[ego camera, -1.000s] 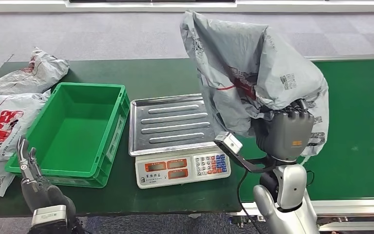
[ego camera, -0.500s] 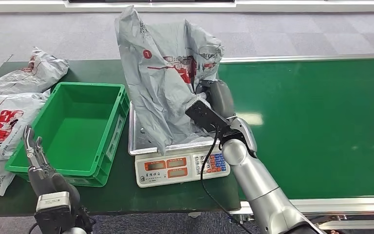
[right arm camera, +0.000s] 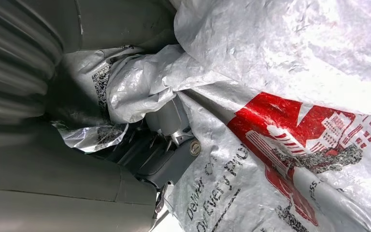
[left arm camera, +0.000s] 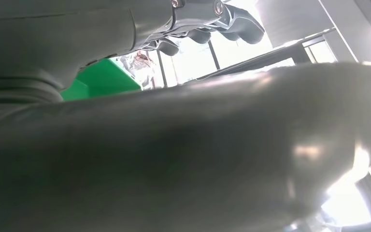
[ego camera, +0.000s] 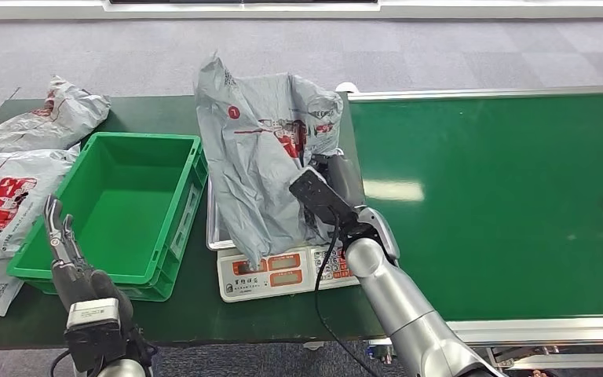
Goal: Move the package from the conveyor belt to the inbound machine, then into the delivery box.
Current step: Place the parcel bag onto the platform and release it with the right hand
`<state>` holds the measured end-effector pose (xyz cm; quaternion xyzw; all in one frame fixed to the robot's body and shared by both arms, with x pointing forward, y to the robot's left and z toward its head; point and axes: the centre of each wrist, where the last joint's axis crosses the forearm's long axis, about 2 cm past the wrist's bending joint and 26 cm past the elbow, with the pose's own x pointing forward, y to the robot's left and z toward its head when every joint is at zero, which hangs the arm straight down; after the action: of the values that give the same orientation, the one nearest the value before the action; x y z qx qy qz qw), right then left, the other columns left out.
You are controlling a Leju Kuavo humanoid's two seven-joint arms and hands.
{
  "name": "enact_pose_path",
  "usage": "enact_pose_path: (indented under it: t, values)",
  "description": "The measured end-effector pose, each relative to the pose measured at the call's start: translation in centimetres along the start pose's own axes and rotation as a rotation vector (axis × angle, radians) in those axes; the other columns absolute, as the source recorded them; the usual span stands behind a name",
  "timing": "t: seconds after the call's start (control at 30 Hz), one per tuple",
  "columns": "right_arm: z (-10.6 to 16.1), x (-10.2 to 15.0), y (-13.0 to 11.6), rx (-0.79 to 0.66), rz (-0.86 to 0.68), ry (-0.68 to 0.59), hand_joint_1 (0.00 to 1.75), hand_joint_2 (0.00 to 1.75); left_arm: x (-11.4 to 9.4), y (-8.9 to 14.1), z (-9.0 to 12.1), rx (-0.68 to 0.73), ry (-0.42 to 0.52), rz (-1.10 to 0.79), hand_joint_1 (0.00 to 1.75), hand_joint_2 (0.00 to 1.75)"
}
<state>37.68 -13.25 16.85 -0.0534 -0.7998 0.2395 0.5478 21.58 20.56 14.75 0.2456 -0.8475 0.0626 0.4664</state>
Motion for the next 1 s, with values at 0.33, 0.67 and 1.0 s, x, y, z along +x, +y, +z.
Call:
enact_pose_path:
  t: [0.33,0.67,1.0]
  values:
    - [0.1,-0.2,0.2,0.010,0.000,0.021,1.64,1.75,0.0,0.0,0.0,0.000,0.002,-0.001,0.00,0.00]
    - [0.5,-0.9,0.4,0.027,0.107,0.179,0.00,0.87,0.2,-0.2,-0.5,-0.016,0.011,-0.024,0.00,0.00]
    - [1.7,-1.2,-0.1,-0.031,0.121,0.176,0.00,0.00,0.7,-0.8,-1.3,-0.018,-0.034,-0.047,0.00,0.00]
